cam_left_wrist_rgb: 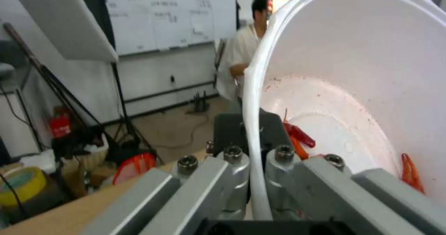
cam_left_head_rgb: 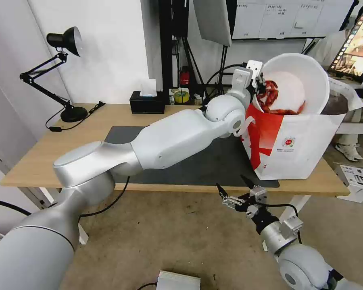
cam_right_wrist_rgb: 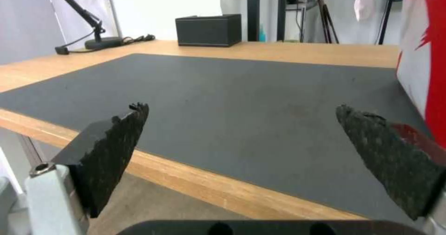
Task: Pick up the trash from the table and place it into the takeout bag.
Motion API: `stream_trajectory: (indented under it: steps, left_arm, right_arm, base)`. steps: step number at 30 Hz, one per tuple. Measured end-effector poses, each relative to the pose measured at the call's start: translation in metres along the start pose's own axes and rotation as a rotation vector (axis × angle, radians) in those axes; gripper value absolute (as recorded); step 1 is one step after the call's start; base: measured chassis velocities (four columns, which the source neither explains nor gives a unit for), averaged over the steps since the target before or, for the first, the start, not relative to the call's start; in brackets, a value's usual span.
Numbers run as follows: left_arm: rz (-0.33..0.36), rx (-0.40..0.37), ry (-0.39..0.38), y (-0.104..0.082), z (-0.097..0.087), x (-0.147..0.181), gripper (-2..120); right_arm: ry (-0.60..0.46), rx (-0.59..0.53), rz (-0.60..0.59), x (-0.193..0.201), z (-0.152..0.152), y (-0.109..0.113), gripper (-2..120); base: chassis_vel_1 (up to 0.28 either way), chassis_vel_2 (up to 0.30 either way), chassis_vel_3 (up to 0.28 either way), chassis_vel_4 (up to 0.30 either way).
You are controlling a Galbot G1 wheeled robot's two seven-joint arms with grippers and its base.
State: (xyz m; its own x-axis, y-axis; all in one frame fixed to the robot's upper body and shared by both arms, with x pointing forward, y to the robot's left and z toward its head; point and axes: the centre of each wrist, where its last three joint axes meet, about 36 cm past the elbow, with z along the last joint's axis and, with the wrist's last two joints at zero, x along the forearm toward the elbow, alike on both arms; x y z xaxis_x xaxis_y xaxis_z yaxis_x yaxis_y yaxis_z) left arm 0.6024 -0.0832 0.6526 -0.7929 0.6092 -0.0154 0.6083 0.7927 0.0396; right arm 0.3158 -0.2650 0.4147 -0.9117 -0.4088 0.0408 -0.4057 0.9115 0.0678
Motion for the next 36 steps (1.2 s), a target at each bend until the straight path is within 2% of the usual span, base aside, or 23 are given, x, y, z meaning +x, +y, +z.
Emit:
stream_trajectory:
  steps: [5,8,10,12,14,16,18,20,22,24,26,28,30,32,34,36]
  left_arm:
    - [0.021,0.024,0.033,0.005,0.001,0.007,0]
    - [0.045,0.09,0.059,0.008,0.001,0.015,15]
    - [0.046,0.093,0.06,0.008,0.002,0.015,17]
    - [0.055,0.095,0.064,0.01,0.003,0.018,30]
    - [0.057,0.094,0.064,0.01,0.003,0.018,32]
    - [0.062,0.094,0.064,0.008,0.002,0.019,43]
    - [0.062,0.095,0.064,0.008,0.002,0.019,47]
    - [0.061,0.094,0.064,0.009,0.002,0.019,58]
    - [0.06,0.093,0.064,0.01,0.002,0.02,60]
    - [0.044,0.077,0.058,0.018,0.005,0.023,74]
    - [0.037,0.069,0.051,0.022,0.006,0.025,77]
    - [0.017,0.051,0.014,0.035,0.015,0.033,88]
    - [0.014,0.049,0.007,0.037,0.017,0.035,90]
    - [-0.003,0.038,-0.044,0.054,0.027,0.047,99]
    - [-0.011,0.034,-0.054,0.058,0.029,0.051,99]
    - [-0.037,0.021,-0.094,0.082,0.037,0.073,100]
  right_arm:
    - [0.0,0.0,0.0,0.0,0.0,0.0,100]
    - [0.0,0.0,0.0,0.0,0.0,0.0,100]
    - [0.0,0.0,0.0,0.0,0.0,0.0,100]
    - [0.0,0.0,0.0,0.0,0.0,0.0,100]
    - [0.0,0.0,0.0,0.0,0.0,0.0,100]
    - [0.0,0.0,0.0,0.0,0.0,0.0,100]
    - [0.0,0.0,0.0,0.0,0.0,0.0,100]
    - [0.0,0.0,0.0,0.0,0.0,0.0,100]
    - [0.0,0.0,0.0,0.0,0.0,0.0,100]
    - [0.0,0.0,0.0,0.0,0.0,0.0,100]
    - [0.0,0.0,0.0,0.0,0.0,0.0,100]
    - [0.0,0.0,0.0,0.0,0.0,0.0,100]
    - [0.0,0.0,0.0,0.0,0.0,0.0,100]
    - [0.0,0.0,0.0,0.0,0.0,0.0,100]
    - [0.0,0.0,0.0,0.0,0.0,0.0,100]
    - [0.0,0.0,0.0,0.0,0.0,0.0,100]
  base:
    - [0.0,0.0,0.0,0.0]
    - [0.0,0.0,0.0,0.0]
    - [0.0,0.0,0.0,0.0]
    - [0.0,0.0,0.0,0.0]
    - [0.0,0.0,0.0,0.0]
    - [0.0,0.0,0.0,0.0]
    - [0.0,0.0,0.0,0.0]
    - [0.0,0.0,0.0,0.0]
    - [0.0,0.0,0.0,0.0]
    - [0.0,0.0,0.0,0.0]
    - [0.0,0.0,0.0,0.0]
    - [0.0,0.0,0.0,0.0]
    - [0.0,0.0,0.0,0.0]
    - [0.0,0.0,0.0,0.0]
    - [0.0,0.0,0.0,0.0]
    - [0.0,0.0,0.0,0.0]
